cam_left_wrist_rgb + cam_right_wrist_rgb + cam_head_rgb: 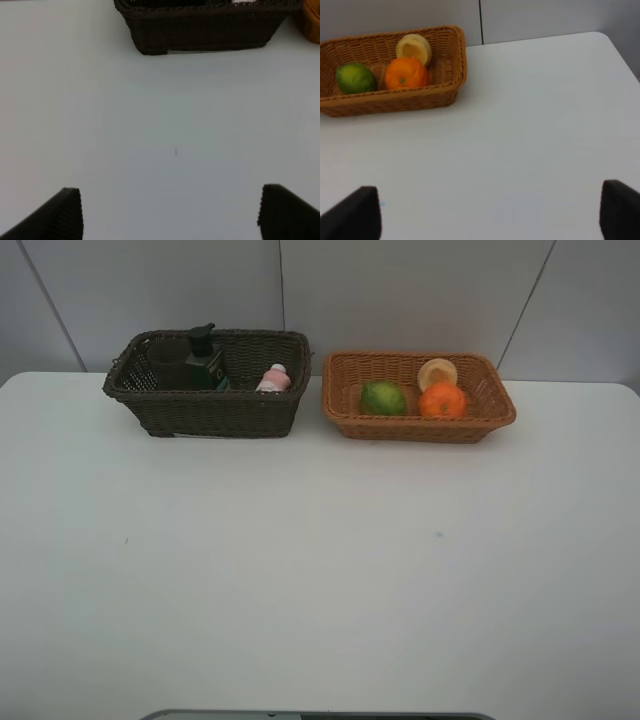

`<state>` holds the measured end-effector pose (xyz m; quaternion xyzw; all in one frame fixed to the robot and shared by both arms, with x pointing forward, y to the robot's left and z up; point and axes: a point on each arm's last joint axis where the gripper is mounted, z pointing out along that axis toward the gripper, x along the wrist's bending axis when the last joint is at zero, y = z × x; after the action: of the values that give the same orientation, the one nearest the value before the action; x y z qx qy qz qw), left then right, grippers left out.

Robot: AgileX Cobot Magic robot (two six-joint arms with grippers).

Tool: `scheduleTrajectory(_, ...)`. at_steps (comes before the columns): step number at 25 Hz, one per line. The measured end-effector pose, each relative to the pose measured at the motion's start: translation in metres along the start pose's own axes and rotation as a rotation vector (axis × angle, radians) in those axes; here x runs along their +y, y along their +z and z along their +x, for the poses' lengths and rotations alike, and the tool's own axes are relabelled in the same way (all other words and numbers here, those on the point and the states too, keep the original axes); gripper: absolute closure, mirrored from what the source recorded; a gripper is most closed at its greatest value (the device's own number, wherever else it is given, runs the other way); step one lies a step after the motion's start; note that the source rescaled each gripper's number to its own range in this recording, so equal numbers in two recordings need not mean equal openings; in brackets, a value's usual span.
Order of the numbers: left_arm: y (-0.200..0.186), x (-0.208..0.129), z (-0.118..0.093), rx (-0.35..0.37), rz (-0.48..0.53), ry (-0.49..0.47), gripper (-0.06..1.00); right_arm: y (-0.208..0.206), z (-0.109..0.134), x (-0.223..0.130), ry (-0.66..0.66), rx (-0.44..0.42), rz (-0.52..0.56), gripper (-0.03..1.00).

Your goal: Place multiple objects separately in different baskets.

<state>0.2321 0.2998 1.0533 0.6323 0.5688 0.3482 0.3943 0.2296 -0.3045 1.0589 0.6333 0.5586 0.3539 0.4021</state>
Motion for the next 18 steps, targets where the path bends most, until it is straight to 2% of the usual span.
scheduleTrajectory(18,0.0000,0.0001,0.0003,0.004,-0.001,0.006,0.04,0.0000,0.0000,0.0000,0.000,0.000,0.000,0.07)
